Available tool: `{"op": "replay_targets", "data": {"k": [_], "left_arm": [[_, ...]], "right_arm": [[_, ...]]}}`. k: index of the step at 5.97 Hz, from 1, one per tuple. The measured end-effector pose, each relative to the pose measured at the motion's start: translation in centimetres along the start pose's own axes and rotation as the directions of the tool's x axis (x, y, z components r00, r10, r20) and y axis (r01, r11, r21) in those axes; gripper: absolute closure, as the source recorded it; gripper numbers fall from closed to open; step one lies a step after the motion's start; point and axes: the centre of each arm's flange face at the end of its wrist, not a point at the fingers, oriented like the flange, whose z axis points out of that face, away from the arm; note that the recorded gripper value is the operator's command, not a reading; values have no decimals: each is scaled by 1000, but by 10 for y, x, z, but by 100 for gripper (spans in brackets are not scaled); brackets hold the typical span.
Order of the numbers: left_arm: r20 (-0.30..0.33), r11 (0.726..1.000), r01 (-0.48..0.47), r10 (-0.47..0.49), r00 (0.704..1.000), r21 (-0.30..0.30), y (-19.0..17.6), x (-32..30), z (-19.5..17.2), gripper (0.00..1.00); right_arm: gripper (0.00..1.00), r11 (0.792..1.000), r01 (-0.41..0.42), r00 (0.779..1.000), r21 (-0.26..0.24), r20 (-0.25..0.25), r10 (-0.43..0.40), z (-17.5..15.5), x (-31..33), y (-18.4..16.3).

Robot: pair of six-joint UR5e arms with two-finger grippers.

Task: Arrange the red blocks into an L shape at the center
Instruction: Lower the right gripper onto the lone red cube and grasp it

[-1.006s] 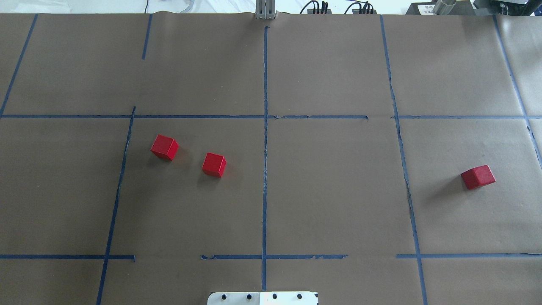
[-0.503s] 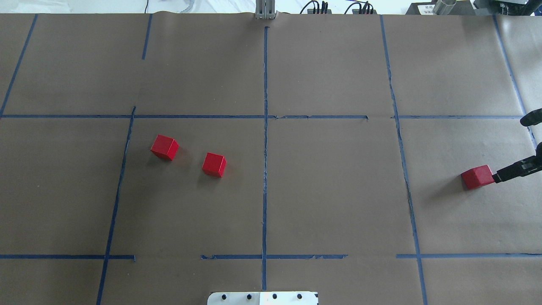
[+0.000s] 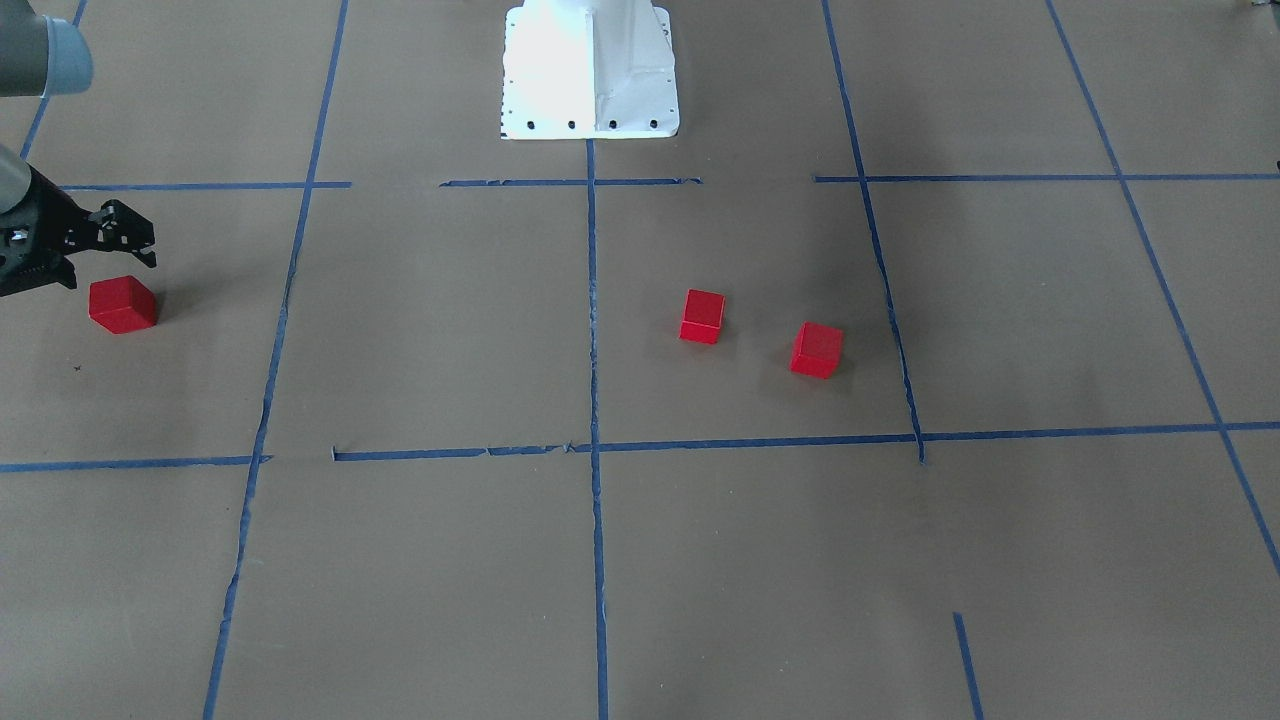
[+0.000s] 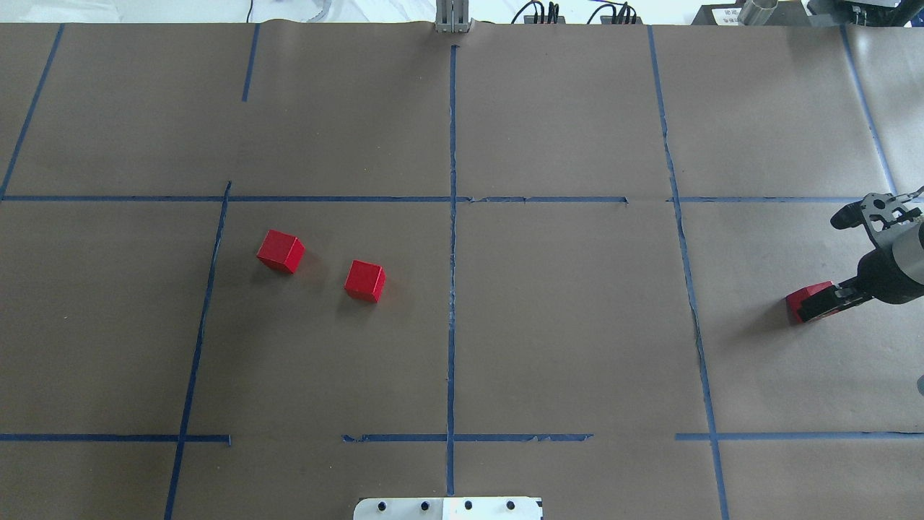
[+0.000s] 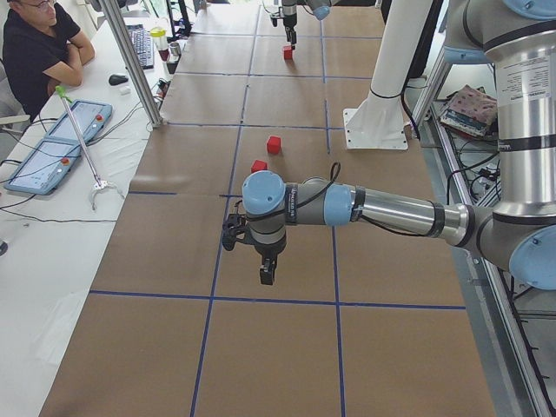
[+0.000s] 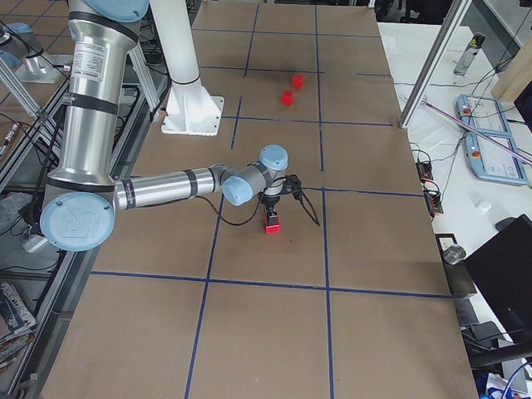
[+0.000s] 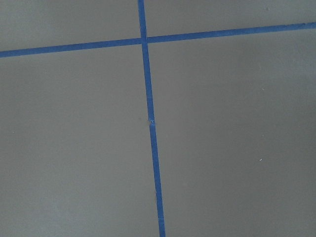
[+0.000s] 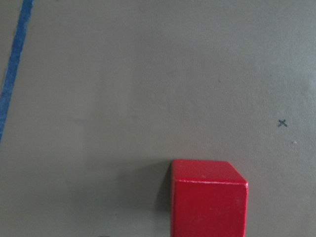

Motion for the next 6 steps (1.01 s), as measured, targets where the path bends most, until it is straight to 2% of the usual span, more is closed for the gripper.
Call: {"op": "replay_targets", "data": {"k": [2, 4, 5, 6], "left_arm": [[0, 1000, 1, -1, 1000, 0, 0, 0, 0, 0], [0, 1000, 0, 0, 1000, 0, 0, 0, 0, 0], [0, 1000, -1, 1, 1000, 2, 0, 1, -1, 0], [0, 1000, -4, 4, 1000, 2, 0, 1, -1, 0]], "right_arm": [[1, 1000, -4, 1000, 2, -19, 4, 7, -1, -5], [9, 1000, 1, 998, 18, -65, 1, 12, 5, -8], [31, 1000, 0, 997, 13, -72, 1, 18, 8, -12], [79, 1000, -1, 997, 7, -71, 1, 24, 9, -19]]}}
